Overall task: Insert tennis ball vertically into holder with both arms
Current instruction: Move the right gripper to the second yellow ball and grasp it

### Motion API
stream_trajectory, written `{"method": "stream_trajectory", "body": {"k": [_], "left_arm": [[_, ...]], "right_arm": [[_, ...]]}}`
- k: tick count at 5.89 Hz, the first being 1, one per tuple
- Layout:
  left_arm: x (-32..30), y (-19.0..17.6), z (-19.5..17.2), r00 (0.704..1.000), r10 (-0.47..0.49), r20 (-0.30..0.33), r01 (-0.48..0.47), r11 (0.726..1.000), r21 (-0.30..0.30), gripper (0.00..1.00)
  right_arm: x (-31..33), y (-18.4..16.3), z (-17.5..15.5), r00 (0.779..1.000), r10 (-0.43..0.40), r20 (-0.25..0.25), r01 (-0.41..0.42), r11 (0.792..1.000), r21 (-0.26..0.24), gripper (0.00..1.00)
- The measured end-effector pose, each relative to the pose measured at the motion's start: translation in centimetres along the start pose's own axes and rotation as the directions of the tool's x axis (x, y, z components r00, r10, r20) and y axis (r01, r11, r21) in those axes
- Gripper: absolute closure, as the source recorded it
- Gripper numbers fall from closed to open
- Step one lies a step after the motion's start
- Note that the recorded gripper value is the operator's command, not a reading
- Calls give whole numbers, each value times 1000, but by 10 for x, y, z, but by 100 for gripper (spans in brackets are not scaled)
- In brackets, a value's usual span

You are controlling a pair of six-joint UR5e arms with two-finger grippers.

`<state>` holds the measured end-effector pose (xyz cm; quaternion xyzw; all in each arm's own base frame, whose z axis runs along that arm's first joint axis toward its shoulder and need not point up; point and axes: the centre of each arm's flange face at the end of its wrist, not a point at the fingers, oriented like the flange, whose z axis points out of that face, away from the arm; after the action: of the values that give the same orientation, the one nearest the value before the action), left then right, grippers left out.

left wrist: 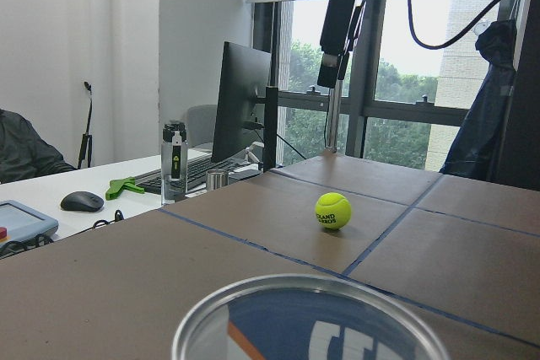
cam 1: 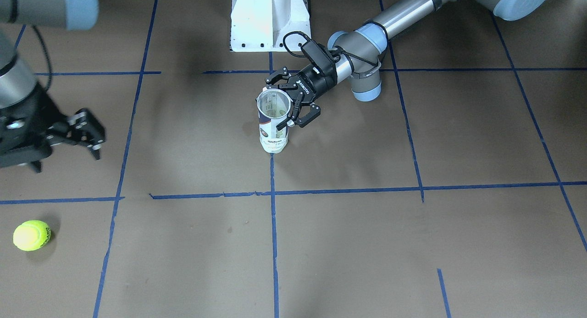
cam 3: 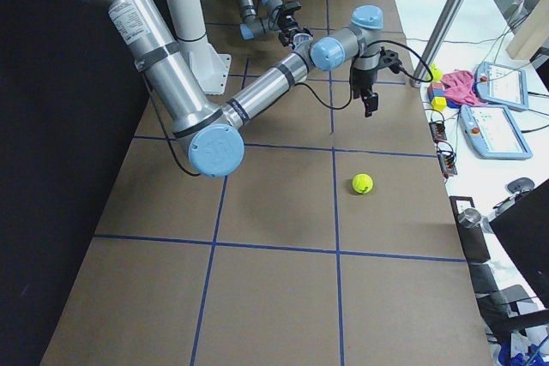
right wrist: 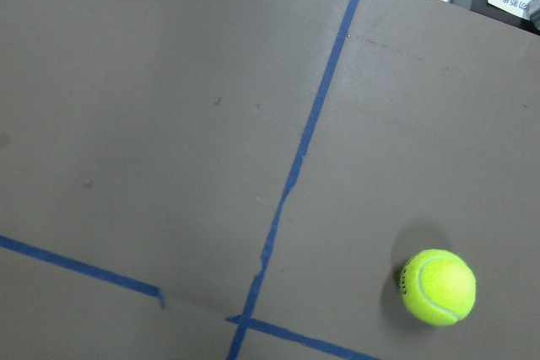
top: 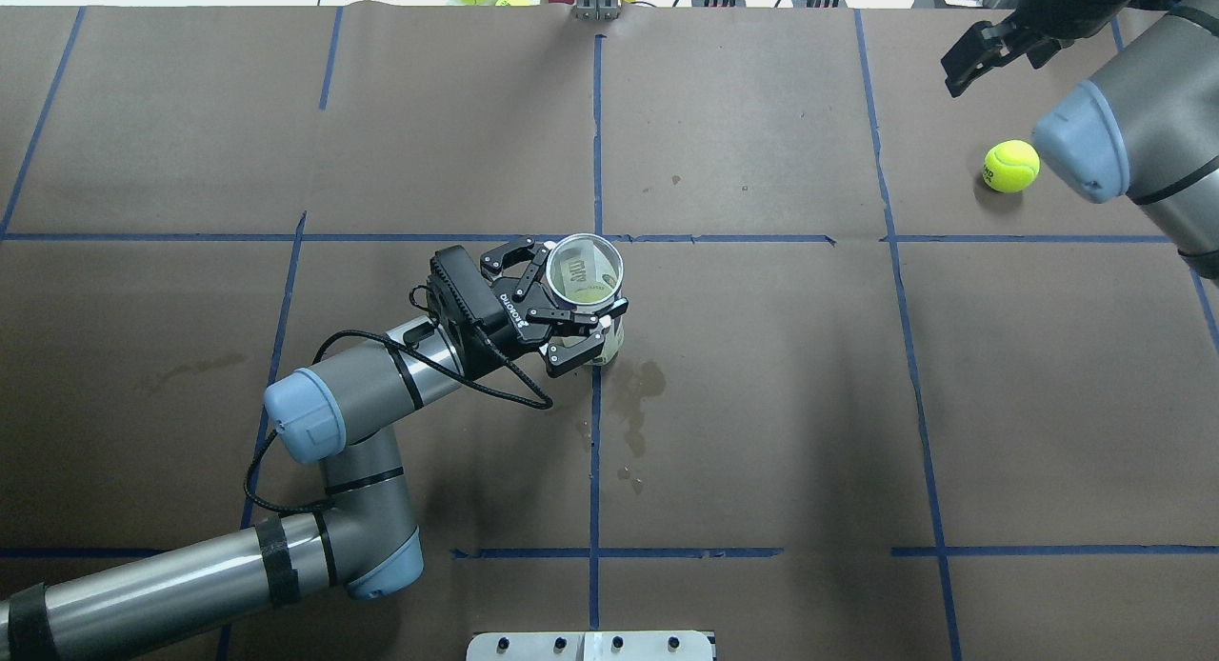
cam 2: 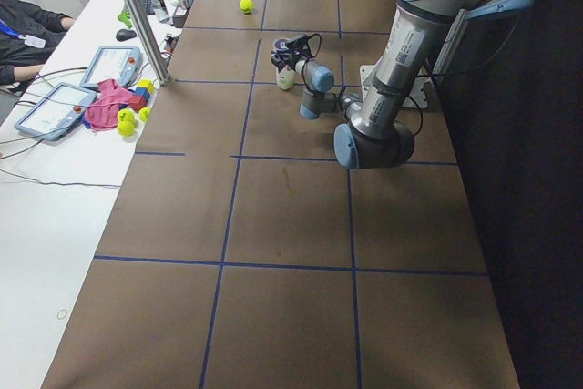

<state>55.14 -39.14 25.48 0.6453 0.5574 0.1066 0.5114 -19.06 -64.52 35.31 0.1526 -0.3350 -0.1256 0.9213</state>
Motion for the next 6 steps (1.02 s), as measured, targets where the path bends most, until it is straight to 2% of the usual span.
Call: {"method": "stream_trajectory", "body": {"k": [2,3,6], "left_arm": [[0,0,0,1000,0,0,0,1000,-1,12],[0,0,0,1000,0,0,0,1000,-1,12],[0,0,0,1000,0,0,0,1000,-1,12]], "right_arm": [[89,20,96,998,-59,17,58,997,44,1],[115,42,127,997,-73,21,72,996,59,1],[104,68,168,993,-114,24,113,993,45,0]]}}
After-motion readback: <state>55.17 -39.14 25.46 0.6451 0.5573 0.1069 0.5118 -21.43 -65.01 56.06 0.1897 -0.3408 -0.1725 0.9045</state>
